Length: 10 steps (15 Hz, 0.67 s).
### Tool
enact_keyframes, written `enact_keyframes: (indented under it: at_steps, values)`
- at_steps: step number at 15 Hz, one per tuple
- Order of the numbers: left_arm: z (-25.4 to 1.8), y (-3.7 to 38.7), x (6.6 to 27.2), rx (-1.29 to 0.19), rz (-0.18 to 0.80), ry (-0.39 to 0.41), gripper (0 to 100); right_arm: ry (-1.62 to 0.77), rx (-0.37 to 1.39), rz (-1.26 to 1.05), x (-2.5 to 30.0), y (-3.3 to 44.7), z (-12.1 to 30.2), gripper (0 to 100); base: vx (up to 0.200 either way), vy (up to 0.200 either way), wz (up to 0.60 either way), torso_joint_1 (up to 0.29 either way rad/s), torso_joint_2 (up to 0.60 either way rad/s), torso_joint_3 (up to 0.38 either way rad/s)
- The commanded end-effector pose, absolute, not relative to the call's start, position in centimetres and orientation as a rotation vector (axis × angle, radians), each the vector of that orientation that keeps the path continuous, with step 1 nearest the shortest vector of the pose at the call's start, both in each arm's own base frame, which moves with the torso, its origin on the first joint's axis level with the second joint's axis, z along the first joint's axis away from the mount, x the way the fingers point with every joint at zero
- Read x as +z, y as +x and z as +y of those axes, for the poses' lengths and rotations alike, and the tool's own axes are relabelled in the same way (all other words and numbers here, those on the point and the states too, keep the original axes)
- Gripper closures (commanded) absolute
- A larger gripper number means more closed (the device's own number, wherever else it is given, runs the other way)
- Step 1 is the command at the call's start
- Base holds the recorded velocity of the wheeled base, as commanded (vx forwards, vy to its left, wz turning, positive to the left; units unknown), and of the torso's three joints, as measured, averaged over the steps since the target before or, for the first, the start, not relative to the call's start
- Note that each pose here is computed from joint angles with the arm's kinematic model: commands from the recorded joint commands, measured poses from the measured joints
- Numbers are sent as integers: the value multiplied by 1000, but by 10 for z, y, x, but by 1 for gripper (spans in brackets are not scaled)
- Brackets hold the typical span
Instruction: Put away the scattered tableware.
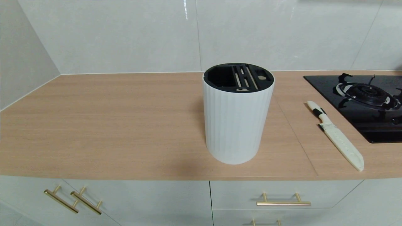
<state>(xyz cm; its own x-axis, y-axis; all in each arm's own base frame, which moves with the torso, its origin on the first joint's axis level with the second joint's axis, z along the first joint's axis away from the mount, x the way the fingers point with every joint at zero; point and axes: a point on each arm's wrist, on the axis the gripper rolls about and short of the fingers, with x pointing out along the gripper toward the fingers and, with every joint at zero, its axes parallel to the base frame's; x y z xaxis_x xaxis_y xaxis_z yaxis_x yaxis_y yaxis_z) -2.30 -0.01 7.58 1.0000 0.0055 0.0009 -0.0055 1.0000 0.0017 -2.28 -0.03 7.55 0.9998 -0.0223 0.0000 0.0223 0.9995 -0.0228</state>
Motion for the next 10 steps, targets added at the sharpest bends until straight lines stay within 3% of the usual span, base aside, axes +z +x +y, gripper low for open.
enact_keyframes:
  at_steps: [1, 10]
  values:
    - [0, -23, 76, 6, 0, 2, 0, -23, -21, 2, 76, -23, 0, 0, 0, 0, 0, 246, -496, -256]
    - [0, -23, 76, 6, 0, 2, 0, -23, -21, 2, 76, -23, 0, 0, 0, 0, 0, 260, -537, -276]
